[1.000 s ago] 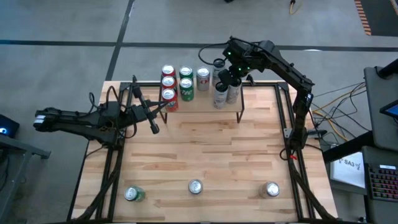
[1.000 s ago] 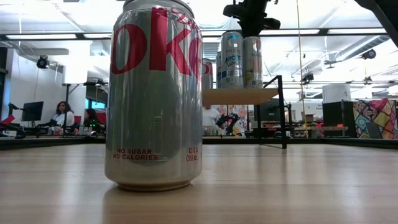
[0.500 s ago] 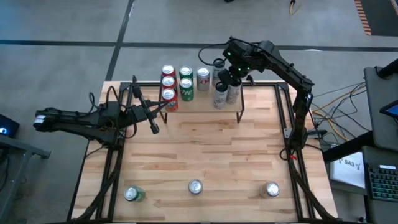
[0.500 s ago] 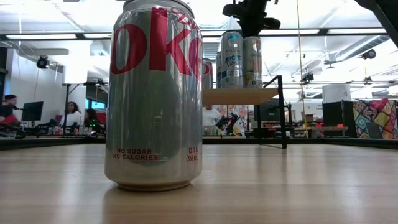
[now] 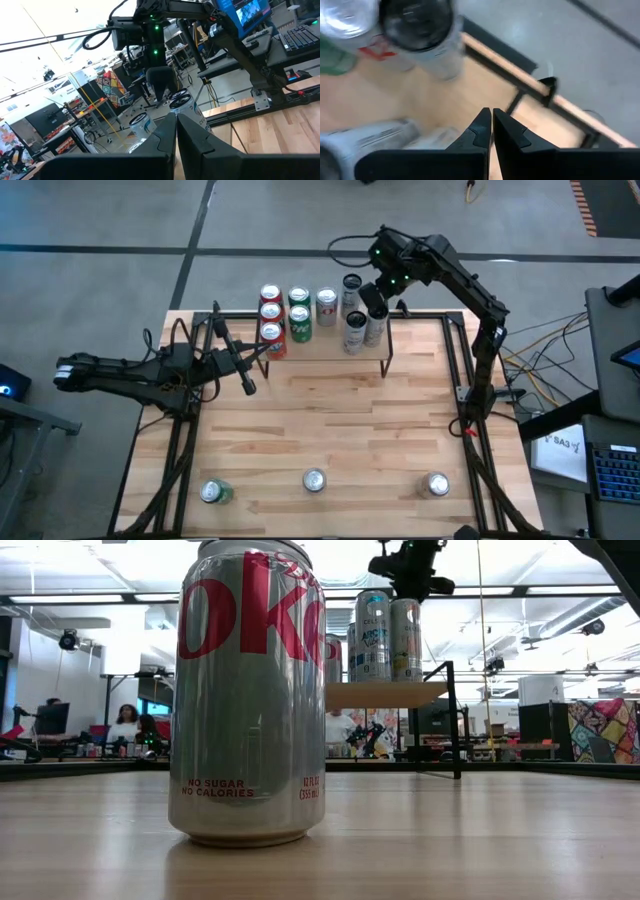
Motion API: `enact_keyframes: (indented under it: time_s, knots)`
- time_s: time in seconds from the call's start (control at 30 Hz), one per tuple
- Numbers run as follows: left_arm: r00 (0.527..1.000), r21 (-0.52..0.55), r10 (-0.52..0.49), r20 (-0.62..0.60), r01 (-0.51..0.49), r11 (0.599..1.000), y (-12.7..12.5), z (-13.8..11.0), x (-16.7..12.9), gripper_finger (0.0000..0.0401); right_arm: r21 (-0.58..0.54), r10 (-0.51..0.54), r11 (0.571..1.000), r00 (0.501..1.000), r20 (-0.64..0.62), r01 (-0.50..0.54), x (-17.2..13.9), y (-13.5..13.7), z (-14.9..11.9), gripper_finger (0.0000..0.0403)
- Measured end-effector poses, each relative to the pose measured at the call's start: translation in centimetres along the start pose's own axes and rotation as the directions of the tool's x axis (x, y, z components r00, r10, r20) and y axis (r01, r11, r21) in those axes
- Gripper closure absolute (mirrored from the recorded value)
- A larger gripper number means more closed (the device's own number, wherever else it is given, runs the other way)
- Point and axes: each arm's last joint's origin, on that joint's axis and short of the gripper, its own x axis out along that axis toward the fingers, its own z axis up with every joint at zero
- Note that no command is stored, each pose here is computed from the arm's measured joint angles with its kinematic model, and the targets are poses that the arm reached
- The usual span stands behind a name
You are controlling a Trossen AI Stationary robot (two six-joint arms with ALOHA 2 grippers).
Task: Place canned beverage on shelf
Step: Adjust the soda cans on the shelf
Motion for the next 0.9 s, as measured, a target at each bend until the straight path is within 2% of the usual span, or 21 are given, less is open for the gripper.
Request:
enact_keyframes:
  time_s: [0.37,0.6,0.9]
  knots:
    - [1.0,-0.002,0.001,0.0,-0.001,1.0,0.0,0.0,0.0,0.0401,0.01,0.033,0.999,0.999,0.013,-0.033,-1.0,0.3,-0.4,0.0394]
    - [1.0,-0.008,0.001,0.0,-0.001,1.0,0.0,0.0,0.0,0.0401,-0.104,-0.021,0.994,0.998,0.057,0.027,-2.1,-0.2,-0.9,0.0394]
    - [1.0,-0.023,0.0,0.0,0.0,1.0,0.0,0.0,0.0,0.0401,-0.174,-0.003,0.984,0.993,0.119,0.024,-3.6,-0.7,-3.4,0.0394]
